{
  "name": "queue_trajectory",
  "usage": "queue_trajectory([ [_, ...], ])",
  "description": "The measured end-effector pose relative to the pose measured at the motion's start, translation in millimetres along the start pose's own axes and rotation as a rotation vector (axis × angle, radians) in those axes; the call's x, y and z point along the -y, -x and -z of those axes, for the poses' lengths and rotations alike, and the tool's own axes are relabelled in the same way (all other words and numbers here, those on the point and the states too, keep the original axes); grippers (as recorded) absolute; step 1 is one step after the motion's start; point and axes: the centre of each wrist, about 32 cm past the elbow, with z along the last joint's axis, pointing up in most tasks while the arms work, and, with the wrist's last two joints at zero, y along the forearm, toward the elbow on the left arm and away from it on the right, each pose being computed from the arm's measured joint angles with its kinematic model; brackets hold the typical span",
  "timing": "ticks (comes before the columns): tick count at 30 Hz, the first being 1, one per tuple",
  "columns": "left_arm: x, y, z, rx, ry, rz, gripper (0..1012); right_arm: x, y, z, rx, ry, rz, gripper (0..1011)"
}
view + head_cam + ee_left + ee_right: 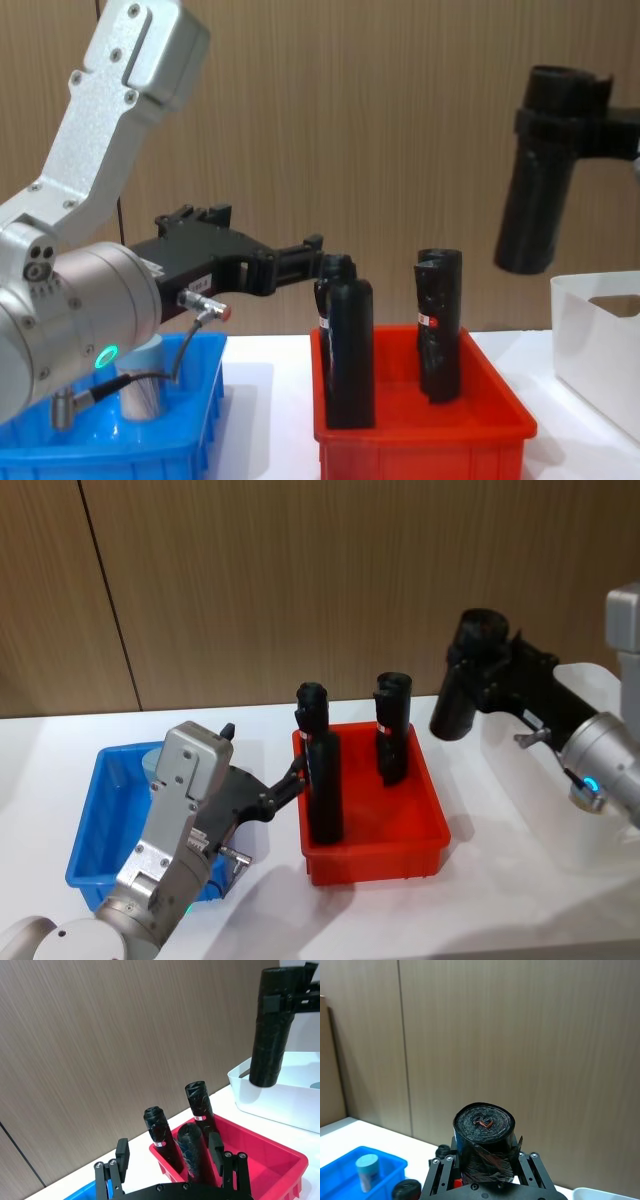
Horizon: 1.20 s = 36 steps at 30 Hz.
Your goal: Pick the cotton swabs from the blue box and place them into the white box.
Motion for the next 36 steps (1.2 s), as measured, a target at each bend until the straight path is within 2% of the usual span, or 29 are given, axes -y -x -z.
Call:
queue_trajectory([
  [10,0.0,0.0,0.0,0.000,0.000,0.000,1004,11.8,-5.7,-9.9,0.046,0.002,0.091,511],
  [19,0.0,0.0,0.0,0.000,0.000,0.000,1004,18.5,-16.2,-11.9,0.075,0.021,0.166,511],
  [30,0.0,0.0,0.0,0.000,0.000,0.000,1004,20.9,-36.7,-5.2,0.101,0.073,0.252,511],
  [36,0.0,0.0,0.0,0.000,0.000,0.000,1004,17.9,-52.0,4.2,0.107,0.119,0.292,509],
])
